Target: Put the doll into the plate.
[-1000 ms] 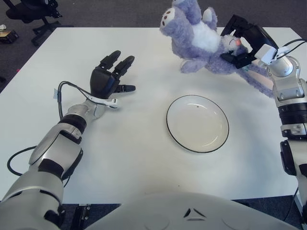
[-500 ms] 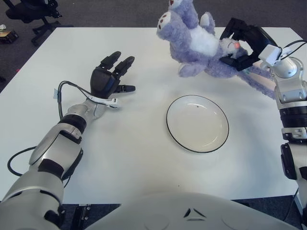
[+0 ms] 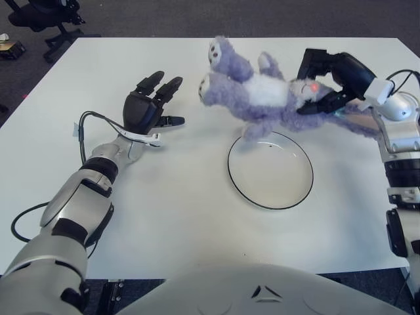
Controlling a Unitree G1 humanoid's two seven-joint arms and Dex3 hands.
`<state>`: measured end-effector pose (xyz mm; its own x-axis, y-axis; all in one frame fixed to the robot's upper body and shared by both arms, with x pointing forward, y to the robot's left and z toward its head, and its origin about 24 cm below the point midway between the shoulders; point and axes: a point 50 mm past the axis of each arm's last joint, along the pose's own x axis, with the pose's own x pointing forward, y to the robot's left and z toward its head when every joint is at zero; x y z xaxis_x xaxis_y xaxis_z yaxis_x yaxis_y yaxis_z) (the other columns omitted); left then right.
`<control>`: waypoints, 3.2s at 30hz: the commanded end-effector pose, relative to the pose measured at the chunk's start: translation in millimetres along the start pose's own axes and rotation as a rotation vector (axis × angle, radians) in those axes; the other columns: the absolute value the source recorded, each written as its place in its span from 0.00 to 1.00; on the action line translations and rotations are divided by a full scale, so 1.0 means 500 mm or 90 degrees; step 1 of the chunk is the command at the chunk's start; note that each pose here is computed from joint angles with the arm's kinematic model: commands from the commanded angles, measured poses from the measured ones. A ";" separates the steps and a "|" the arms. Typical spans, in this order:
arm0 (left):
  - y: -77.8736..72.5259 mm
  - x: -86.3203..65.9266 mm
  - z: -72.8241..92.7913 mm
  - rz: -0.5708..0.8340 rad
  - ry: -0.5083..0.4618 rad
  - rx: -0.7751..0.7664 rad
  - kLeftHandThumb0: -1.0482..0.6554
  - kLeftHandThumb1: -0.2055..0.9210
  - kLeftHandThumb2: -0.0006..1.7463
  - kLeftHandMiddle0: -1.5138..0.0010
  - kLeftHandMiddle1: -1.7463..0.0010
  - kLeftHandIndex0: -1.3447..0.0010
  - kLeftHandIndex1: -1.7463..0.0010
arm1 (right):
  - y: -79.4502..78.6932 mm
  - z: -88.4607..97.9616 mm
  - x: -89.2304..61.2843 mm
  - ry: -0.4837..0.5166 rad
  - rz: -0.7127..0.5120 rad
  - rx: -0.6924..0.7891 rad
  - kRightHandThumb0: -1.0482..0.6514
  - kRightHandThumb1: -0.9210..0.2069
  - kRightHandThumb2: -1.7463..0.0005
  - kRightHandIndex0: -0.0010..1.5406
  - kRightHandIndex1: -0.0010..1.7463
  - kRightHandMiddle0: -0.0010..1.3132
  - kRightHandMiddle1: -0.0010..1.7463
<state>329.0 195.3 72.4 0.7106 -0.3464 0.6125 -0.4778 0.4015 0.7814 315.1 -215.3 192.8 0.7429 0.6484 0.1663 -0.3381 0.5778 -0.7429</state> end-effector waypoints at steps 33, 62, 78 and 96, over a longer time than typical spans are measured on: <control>-0.013 -0.026 -0.003 -0.042 0.028 -0.021 0.52 1.00 0.03 0.57 0.98 0.55 0.91 | 0.009 0.041 -0.070 0.016 0.166 -0.008 0.53 0.04 0.95 0.63 1.00 0.58 1.00; -0.015 -0.027 -0.003 -0.046 0.027 -0.022 0.53 1.00 0.02 0.57 0.98 0.56 0.90 | -0.025 0.038 -0.070 0.012 0.340 -0.032 0.30 0.00 0.90 0.38 0.88 0.34 0.81; -0.016 -0.028 -0.002 -0.049 0.026 -0.024 0.53 1.00 0.03 0.57 0.99 0.56 0.90 | -0.124 0.010 -0.071 0.053 0.238 0.171 0.29 0.00 0.96 0.33 1.00 0.32 0.75; -0.017 -0.031 0.000 -0.061 0.025 -0.036 0.51 1.00 0.06 0.57 0.99 0.57 0.89 | -0.112 -0.052 -0.049 0.081 -0.081 0.287 0.61 0.04 0.81 0.29 0.82 0.34 0.80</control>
<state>328.7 197.6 69.2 0.7405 -0.3549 0.5707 -0.4261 0.4087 0.8071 326.9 -279.4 223.9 0.8273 0.5523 0.1032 -0.4658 0.7768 -0.4237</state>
